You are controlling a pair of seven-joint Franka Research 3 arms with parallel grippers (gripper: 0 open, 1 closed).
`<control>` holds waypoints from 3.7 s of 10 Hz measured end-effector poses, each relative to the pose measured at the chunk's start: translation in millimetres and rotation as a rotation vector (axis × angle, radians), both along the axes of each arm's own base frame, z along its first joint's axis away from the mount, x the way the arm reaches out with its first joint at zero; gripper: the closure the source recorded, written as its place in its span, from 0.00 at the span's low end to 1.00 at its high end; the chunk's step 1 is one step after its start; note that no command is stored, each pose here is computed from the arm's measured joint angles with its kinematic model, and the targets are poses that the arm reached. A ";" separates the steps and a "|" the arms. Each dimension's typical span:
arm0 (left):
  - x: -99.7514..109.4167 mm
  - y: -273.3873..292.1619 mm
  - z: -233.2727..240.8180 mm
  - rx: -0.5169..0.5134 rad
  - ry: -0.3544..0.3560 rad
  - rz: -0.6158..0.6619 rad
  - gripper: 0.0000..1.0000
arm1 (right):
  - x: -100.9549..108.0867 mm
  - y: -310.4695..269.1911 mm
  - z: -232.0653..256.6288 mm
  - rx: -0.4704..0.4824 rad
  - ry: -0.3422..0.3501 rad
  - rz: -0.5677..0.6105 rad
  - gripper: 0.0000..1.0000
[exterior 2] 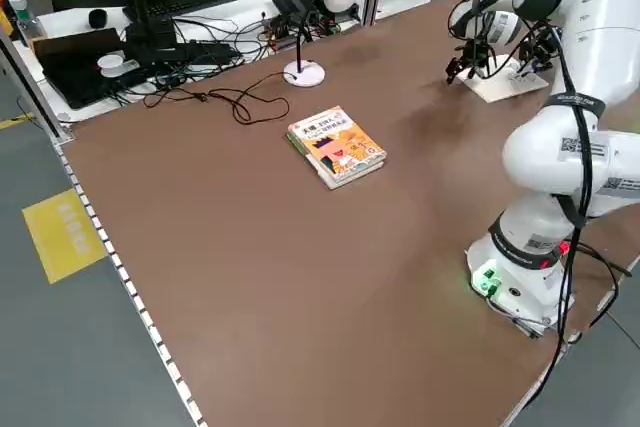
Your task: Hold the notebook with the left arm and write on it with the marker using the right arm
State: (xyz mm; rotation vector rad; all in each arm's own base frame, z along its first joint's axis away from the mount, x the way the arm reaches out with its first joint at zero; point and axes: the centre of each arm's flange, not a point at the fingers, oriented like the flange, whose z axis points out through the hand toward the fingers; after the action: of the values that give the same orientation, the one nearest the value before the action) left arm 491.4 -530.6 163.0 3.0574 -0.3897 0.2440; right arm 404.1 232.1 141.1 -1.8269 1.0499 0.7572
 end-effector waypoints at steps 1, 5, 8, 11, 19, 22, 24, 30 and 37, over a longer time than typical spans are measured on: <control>0.0 0.0 0.0 0.000 0.000 0.000 0.02 | 6.9 -1.1 3.6 0.001 0.014 -0.020 0.83; 0.0 0.0 0.0 0.000 0.000 0.000 0.02 | 47.1 -4.0 50.4 0.011 0.041 -0.057 0.83; 0.0 0.0 0.0 0.000 0.000 0.000 0.02 | 64.1 -28.9 100.7 0.008 -0.024 0.069 0.83; 0.4 -0.1 0.4 0.000 0.000 0.000 0.02 | 71.6 -77.9 123.0 -0.088 -0.229 0.281 0.83; 42.7 2.4 89.5 0.042 -0.016 0.017 0.01 | 127.9 -222.4 165.3 -0.497 -0.612 0.820 0.83; 78.1 39.2 135.8 0.042 -0.046 -0.027 0.01 | 144.8 -278.7 167.2 -0.705 -0.657 0.877 0.83; 93.3 61.3 161.3 0.056 -0.051 -0.062 0.01 | 151.0 -306.0 145.9 -0.784 -0.677 0.895 0.83; 131.7 141.8 238.6 0.088 -0.048 -0.090 0.00 | 150.8 -330.7 65.0 -0.838 -0.689 0.892 0.83; 154.8 265.1 315.7 0.082 0.037 -0.058 0.00 | 150.5 -327.9 57.5 -0.833 -0.688 0.896 0.66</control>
State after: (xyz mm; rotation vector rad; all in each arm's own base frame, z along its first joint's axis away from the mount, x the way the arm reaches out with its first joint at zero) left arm 646.2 -265.6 478.7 3.1196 -0.4983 0.1732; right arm 554.5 -95.8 198.6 -3.0214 -0.0053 0.0543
